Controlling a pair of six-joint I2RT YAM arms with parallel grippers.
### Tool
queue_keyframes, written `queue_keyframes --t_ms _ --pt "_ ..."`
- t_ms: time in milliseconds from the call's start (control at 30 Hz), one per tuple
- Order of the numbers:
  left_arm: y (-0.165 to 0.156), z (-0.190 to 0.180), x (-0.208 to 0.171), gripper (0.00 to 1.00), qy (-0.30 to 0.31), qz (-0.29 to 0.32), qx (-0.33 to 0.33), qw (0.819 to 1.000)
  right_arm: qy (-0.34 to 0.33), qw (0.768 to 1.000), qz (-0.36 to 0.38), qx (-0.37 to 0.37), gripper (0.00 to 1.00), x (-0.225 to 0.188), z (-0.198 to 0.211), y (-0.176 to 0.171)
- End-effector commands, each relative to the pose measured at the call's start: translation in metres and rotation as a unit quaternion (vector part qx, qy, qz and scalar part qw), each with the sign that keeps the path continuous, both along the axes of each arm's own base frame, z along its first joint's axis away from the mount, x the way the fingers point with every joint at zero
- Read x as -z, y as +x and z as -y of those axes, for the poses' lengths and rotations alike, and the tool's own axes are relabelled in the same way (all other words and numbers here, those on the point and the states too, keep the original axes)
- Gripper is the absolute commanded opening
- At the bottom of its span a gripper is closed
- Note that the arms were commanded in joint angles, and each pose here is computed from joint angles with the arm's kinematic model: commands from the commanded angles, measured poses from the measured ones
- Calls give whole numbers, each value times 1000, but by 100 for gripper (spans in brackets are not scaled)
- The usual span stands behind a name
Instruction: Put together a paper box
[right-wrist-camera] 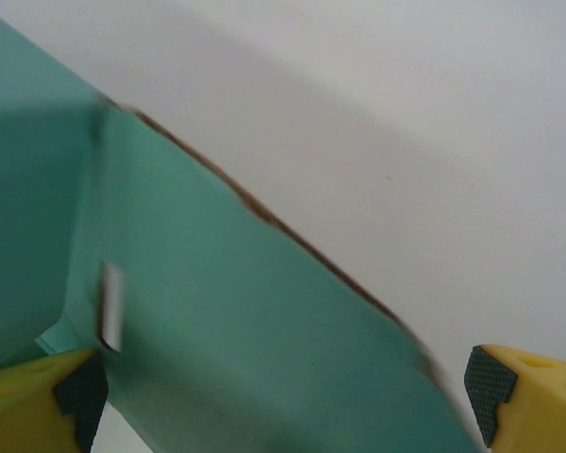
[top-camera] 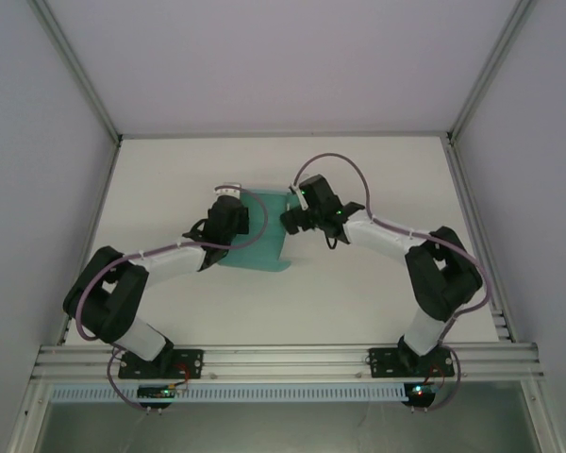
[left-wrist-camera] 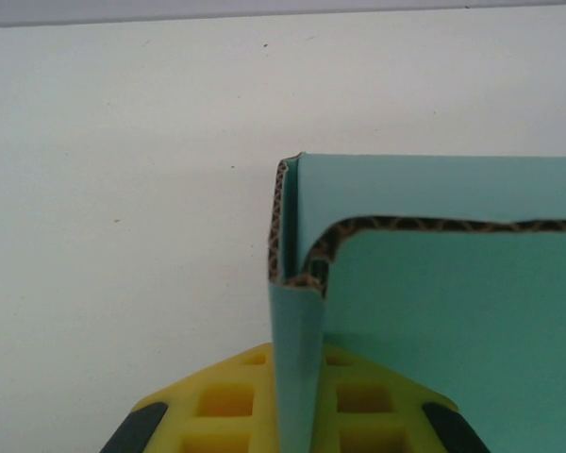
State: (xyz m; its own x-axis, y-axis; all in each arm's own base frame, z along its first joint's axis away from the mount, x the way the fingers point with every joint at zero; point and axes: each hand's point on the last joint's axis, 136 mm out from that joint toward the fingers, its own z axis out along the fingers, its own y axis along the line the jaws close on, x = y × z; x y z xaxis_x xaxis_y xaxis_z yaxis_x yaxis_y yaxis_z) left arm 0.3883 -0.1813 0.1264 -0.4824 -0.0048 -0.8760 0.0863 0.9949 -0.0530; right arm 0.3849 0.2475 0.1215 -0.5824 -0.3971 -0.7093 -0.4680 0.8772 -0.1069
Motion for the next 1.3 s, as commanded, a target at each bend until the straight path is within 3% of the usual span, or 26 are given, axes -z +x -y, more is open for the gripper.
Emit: queue_keyframes --t_ms 0,100,200,367,533,733,800,867,967,1067,1267 --pt "13 -6 -28 0 -27 45 -37 998 -27 998 14 57 99 -18 39 -14" --pt "18 -8 -37 0 -47 62 -46 996 18 992 4 122 99 -35 59 -32" --pt "25 -12 -51 0 -59 93 -63 992 110 982 -18 151 99 -48 62 -46" --pt "34 -12 -71 0 -73 133 -76 985 303 943 -103 87 99 -71 29 -64" --pt "39 -6 -85 0 -91 160 -72 980 387 914 -123 12 95 -95 -10 -63" --pt "41 -3 -96 0 -105 176 -71 976 404 901 -157 -21 74 -91 -37 -51" --pt "42 -2 -100 0 -114 178 -65 975 423 888 -180 -31 61 -88 -46 -53" --pt "45 -1 -104 0 -132 172 -62 974 457 869 -184 -37 35 -93 -52 -51" --pt "49 -3 -105 0 -173 168 -56 969 506 843 -173 -56 12 -112 -53 -49" --pt "54 -4 -105 0 -213 164 -48 962 543 822 -148 -90 2 -140 -52 -54" --pt "62 5 -104 0 -278 152 -22 948 569 795 -129 -164 0 -181 -63 -77"
